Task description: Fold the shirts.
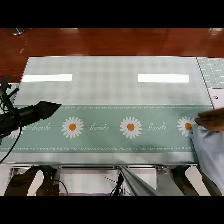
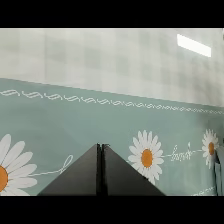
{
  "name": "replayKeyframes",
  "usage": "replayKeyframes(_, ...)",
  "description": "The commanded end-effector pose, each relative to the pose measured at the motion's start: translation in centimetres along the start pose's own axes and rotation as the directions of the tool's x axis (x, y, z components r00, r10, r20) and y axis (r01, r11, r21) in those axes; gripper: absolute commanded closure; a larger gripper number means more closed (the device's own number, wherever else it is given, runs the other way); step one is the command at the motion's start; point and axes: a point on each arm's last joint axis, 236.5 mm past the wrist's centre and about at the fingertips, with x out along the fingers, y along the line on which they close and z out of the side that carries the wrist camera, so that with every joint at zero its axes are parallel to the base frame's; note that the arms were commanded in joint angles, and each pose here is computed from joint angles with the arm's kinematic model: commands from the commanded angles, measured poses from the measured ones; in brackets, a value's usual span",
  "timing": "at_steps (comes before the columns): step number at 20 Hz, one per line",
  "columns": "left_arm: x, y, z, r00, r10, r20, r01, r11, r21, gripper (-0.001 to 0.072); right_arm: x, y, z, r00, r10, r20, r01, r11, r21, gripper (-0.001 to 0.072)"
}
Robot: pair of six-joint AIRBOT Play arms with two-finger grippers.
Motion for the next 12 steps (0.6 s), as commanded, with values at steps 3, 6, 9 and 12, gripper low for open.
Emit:
replayKeyframes(3, 0.0, 0.0, 0.0, 1.000, 0.000, 0.000, 0.000, 1.000, 0.000, 0.0677, -1.6, -11.2, -5.8, 0.919, -0.395, -0.011, 0.385, 0.890, 0.243, 0.0687)
replayKeyframes(6, 0.0, 0.0, 0.0, 1.000, 0.000, 0.000, 0.000, 1.000, 0.001, 0.0676, -2.1, -14.5, -7.9, 0.851, -0.521, -0.061, 0.510, 0.793, 0.333, 0.0083)
replayKeyframes(9, -0.1, 0.3, 1.4, 0.998, 0.016, 0.055, -0.016, 1.000, 0.002, 0.0677, -0.6, -13.6, -6.5, 0.882, -0.465, -0.073, 0.466, 0.840, 0.278, 0.0092)
replayKeyframes(12, -0.7, -2.0, 7.0, 0.988, -0.028, 0.155, 0.029, 1.000, -0.005, 0.0677, 0.2, -10.5, -3.2, 0.938, -0.338, -0.072, 0.345, 0.903, 0.257, 0.0212)
